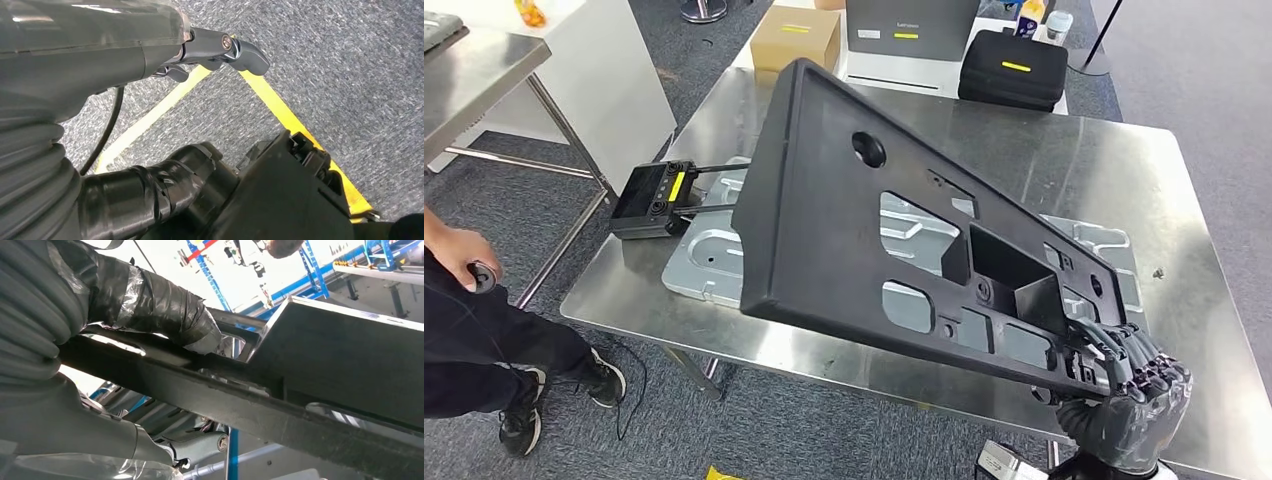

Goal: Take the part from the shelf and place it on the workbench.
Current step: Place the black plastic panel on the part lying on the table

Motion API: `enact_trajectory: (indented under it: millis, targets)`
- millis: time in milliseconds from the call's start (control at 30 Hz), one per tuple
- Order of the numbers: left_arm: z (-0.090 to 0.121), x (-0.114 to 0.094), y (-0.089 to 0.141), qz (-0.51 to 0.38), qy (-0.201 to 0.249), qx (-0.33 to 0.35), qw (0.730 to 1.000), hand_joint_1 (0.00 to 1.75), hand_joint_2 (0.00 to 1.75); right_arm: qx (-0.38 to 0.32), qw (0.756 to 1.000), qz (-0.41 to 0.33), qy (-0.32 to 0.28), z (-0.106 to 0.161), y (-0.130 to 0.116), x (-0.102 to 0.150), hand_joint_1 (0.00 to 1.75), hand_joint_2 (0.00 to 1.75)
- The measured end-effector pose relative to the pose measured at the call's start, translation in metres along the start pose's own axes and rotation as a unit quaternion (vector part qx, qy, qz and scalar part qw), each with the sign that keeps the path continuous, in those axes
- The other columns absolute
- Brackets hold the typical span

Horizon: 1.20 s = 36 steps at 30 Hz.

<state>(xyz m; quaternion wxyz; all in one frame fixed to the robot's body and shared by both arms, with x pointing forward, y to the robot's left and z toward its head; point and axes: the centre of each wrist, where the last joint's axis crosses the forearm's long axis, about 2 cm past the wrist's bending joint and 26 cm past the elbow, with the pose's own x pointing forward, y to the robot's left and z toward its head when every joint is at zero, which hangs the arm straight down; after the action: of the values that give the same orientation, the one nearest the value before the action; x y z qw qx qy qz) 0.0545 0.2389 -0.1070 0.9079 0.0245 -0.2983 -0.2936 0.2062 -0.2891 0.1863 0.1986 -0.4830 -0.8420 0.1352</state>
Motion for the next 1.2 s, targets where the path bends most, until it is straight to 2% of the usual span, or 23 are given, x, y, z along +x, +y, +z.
enact_trajectory:
  millis: [533, 700, 833, 1067, 1200]
  targets:
    - [-0.001, 0.001, 0.001, -0.015, 0.005, 0.015, 1.000, 0.00, 1.75, 0.003, 1.000, 0.002, 0.001, 0.001, -0.001, 0.000, 1.75, 1.75]
    - [-0.001, 0.002, 0.001, -0.014, 0.005, 0.011, 1.000, 0.00, 1.75, 0.003, 1.000, 0.003, 0.000, 0.001, -0.001, 0.000, 1.65, 1.75]
    - [-0.001, 0.002, 0.000, -0.012, 0.008, 0.006, 1.000, 0.00, 0.00, 0.010, 1.000, 0.014, -0.008, 0.000, 0.000, 0.001, 1.68, 1.75]
    - [-0.002, 0.004, 0.002, -0.014, 0.017, 0.002, 1.000, 0.00, 0.00, 0.038, 0.994, 0.079, -0.063, -0.018, 0.014, 0.007, 1.68, 1.75]
    - [-0.003, 0.007, 0.002, -0.020, 0.017, -0.001, 1.000, 0.00, 0.00, 0.039, 0.992, 0.102, -0.069, -0.031, 0.025, 0.011, 1.68, 1.75]
